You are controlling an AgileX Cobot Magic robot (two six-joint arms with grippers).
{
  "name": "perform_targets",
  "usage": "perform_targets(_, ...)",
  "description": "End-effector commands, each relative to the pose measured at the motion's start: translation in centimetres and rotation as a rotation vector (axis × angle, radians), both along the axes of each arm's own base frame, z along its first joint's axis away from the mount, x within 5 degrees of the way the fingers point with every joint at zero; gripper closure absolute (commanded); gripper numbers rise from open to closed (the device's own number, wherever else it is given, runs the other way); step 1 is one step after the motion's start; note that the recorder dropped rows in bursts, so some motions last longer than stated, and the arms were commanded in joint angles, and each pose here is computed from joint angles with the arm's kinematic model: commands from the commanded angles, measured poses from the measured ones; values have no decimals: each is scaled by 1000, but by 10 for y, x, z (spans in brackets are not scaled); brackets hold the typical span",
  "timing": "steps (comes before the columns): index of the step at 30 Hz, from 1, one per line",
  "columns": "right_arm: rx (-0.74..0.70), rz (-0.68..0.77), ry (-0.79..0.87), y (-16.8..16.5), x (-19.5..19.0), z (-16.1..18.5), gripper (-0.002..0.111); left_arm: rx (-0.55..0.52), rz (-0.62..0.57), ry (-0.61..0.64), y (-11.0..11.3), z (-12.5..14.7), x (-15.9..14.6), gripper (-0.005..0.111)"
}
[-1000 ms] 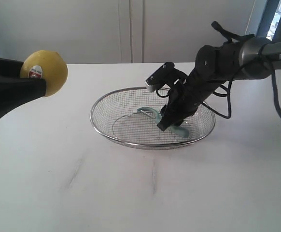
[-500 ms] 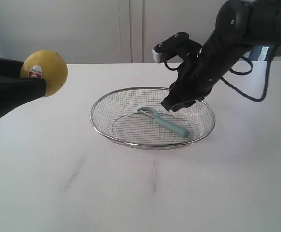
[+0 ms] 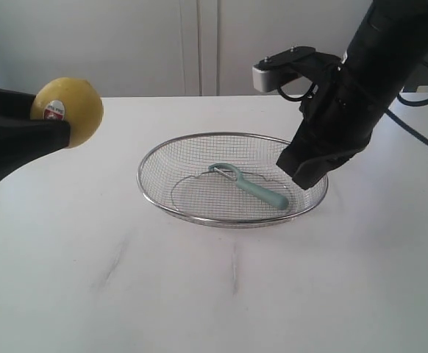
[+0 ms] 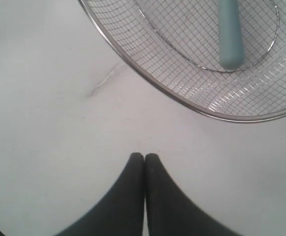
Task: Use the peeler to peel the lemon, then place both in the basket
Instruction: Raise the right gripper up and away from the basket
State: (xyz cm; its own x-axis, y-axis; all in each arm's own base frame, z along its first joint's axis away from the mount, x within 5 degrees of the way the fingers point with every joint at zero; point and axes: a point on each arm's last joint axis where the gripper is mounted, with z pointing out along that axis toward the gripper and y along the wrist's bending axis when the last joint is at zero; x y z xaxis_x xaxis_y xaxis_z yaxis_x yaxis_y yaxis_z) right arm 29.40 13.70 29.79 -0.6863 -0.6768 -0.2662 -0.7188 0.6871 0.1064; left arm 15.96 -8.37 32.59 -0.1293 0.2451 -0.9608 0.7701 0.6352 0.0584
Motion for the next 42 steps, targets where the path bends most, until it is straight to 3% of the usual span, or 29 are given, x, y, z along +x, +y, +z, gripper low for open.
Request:
perform_targets(1,-1,-5,-7,-2,-3,4,108,-24,-11,-11,-1,5,-3,107)
perform_targets(20,-1,-5,-7,-2,-3,4,108,2,-49,-5,-2,3,-5,107)
perform_targets(24,-1,-5,-7,-2,-3,4,108,3,-6,-16,0,4,-2,107)
perform_targets(31,-1,-5,-7,-2,-3,4,108,-88,152,-30,8,10,8,107)
perform_targets(37,-1,-5,-7,-2,-3,4,108,-166,172,-13,8,15,10,107)
perform_targets(42,-1,-5,-7,-2,-3,4,108,-159,168,-57,7,19,15,107)
